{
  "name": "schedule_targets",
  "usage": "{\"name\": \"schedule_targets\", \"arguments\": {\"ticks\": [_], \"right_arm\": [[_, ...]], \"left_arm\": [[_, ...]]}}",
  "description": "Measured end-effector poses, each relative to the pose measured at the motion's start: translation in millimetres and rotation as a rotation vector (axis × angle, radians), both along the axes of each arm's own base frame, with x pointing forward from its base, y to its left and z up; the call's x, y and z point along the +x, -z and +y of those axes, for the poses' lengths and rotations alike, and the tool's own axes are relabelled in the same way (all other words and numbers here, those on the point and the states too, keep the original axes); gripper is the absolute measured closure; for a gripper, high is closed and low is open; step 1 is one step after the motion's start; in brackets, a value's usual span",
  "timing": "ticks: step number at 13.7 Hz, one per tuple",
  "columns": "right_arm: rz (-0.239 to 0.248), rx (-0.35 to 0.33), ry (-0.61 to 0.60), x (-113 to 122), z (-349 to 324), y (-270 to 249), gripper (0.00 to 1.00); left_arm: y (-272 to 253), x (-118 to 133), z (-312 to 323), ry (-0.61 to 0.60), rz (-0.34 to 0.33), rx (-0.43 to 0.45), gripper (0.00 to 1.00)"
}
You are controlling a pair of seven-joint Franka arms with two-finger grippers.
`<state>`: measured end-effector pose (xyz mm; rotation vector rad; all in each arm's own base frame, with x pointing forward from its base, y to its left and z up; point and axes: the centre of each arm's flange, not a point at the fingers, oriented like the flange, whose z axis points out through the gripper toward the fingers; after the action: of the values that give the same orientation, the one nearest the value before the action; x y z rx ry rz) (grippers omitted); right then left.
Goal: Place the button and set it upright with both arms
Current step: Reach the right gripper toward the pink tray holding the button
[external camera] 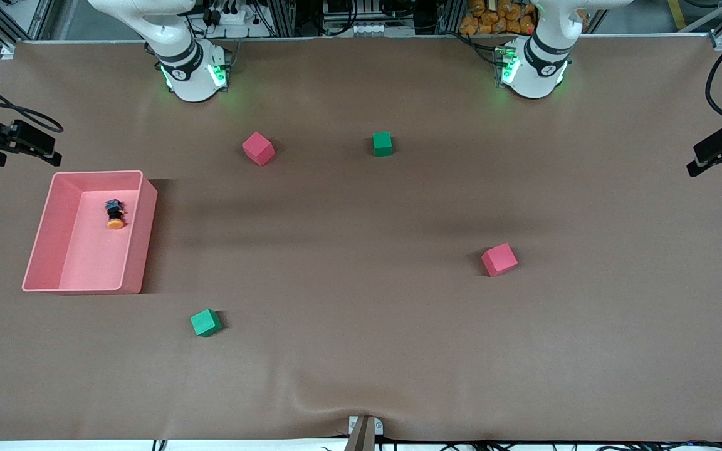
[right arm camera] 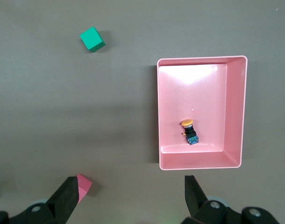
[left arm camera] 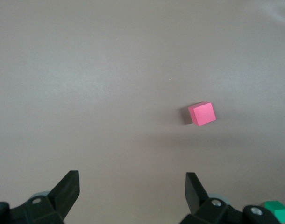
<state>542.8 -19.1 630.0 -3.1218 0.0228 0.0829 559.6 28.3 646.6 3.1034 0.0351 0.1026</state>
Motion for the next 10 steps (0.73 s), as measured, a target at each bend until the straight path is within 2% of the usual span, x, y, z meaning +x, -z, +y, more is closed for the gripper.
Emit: {"name": "schedule_targets", "arguments": {"ticks": [6, 10], "right_arm": [[0.024, -0.015, 0.005, 0.4, -14.4, 7.7, 0.0], [0.138, -0.029, 0.027, 14.7, -32.5, 86.6, 0.0]], "left_arm": [[0.1, -0.1, 0.0, 0.0, 0.001, 0.0, 0.0], [1.3, -1.2, 0.0, 0.0, 0.012, -0.001, 0.0]]}}
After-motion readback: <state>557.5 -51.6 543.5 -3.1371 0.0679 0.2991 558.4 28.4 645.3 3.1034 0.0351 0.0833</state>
